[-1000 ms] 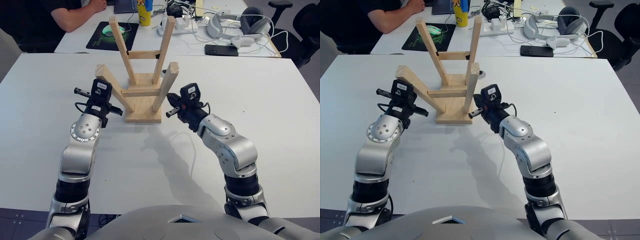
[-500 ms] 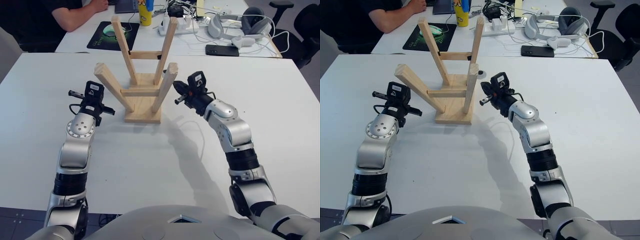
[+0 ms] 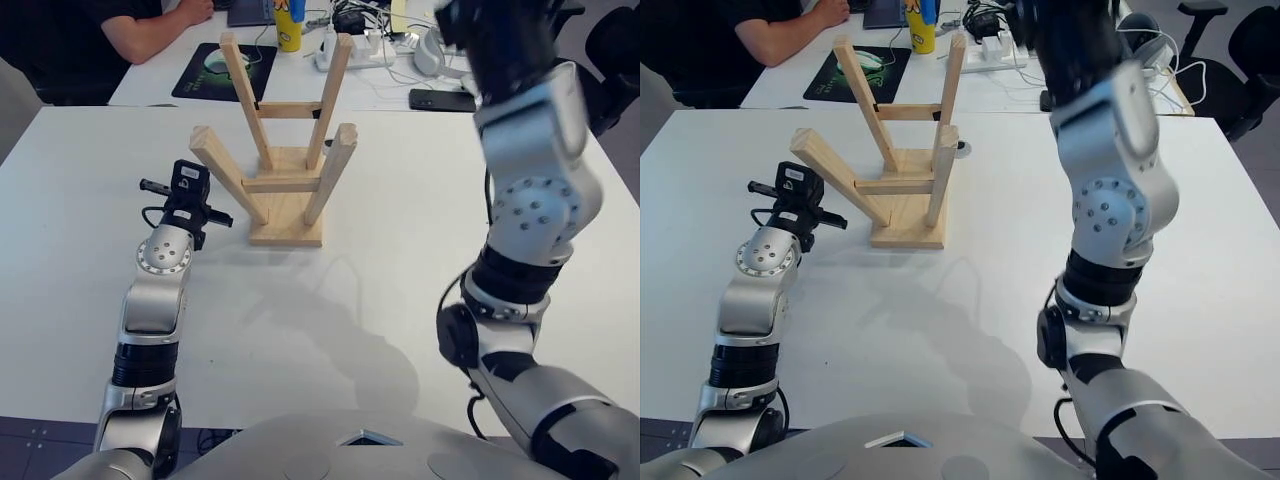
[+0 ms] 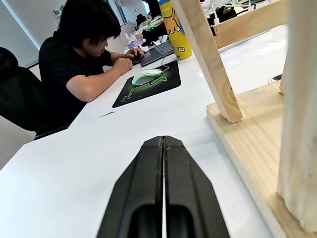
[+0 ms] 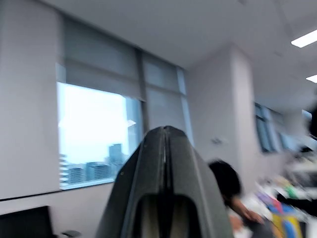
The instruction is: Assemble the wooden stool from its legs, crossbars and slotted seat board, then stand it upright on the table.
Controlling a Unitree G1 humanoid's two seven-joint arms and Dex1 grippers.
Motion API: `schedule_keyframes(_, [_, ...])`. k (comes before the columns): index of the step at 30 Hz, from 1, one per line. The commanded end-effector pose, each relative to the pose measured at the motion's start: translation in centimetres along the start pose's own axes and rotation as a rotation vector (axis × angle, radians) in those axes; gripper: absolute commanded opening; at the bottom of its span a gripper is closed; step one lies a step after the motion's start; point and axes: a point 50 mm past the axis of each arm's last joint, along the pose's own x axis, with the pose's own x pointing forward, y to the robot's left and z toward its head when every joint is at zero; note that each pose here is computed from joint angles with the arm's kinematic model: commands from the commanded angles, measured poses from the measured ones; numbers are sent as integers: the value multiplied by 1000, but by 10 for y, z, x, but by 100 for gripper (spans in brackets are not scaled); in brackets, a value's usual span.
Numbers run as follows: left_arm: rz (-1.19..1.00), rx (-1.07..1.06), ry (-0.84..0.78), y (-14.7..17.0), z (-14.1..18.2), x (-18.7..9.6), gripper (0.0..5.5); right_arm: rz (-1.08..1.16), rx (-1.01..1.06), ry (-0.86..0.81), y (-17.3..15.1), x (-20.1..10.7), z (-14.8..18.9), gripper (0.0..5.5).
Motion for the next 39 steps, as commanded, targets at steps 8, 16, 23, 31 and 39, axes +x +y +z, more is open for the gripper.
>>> schedule_keyframes(8, [-17,-8,-10,-6,3,2,4,-36,-113,-16,0,5,5,0])
schedule_keyframes(16, [-34,-33,-17,-13,4,1,4,-117,372,1083,19,-125,-173,0])
schedule_keyframes(23, [-22,-51,-2,-18,-1,-4,4,-117,63,457,-14,-37,-86,0])
schedule_keyframes(31, [-23,-50,1,-18,-1,-5,4,-13,-157,72,6,-1,-9,0])
schedule_keyframes(39, [-26,-57,0,-18,-1,-5,4,-381,-176,535,-91,-75,-92,0])
